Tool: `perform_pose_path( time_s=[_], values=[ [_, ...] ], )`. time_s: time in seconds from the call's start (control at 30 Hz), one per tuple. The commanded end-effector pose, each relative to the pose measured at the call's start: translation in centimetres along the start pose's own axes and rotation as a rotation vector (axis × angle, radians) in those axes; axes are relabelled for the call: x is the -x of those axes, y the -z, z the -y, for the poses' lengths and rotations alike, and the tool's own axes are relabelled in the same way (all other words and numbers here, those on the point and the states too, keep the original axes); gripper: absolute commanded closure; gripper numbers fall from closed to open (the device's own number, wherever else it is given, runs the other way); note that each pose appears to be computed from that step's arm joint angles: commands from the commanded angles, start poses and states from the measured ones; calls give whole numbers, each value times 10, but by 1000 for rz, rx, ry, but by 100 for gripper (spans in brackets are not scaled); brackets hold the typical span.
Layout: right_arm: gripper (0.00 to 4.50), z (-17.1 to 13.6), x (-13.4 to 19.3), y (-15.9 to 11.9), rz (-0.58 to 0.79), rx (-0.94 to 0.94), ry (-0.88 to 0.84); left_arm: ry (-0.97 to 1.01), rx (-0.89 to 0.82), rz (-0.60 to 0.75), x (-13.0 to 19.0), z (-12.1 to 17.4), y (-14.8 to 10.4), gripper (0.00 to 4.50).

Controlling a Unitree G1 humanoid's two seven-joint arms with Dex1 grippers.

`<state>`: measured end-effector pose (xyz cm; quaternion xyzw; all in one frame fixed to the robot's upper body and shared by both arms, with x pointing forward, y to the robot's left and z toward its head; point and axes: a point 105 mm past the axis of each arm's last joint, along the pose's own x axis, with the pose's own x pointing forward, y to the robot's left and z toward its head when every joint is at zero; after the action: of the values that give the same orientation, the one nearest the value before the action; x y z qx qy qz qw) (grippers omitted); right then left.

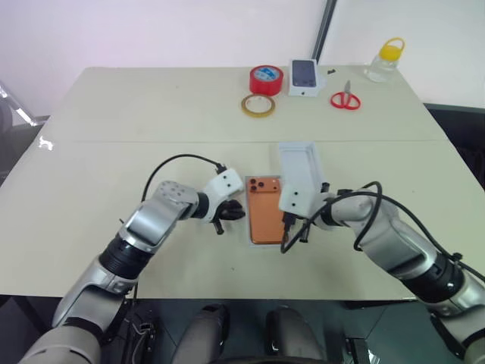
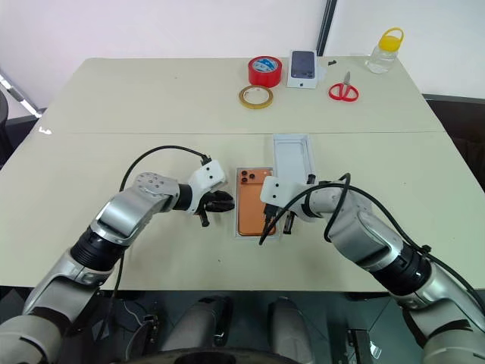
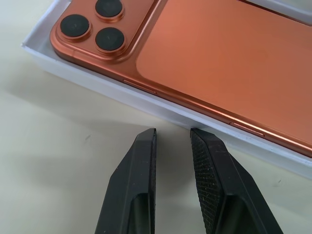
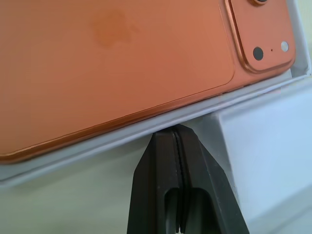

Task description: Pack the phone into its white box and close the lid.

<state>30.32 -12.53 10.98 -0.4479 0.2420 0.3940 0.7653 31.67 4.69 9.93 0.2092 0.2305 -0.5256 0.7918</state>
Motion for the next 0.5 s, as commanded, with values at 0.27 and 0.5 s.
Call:
perform_pose_path(
  time_s=[0.27,0.5],
  values=[
    [450,-9,18,-6,38,9,2,184,-75,34,-24,38,-19,333],
    [450,-9,19,-5,33,4,0,180,-58,36,-27,38,-20,333]
  ],
)
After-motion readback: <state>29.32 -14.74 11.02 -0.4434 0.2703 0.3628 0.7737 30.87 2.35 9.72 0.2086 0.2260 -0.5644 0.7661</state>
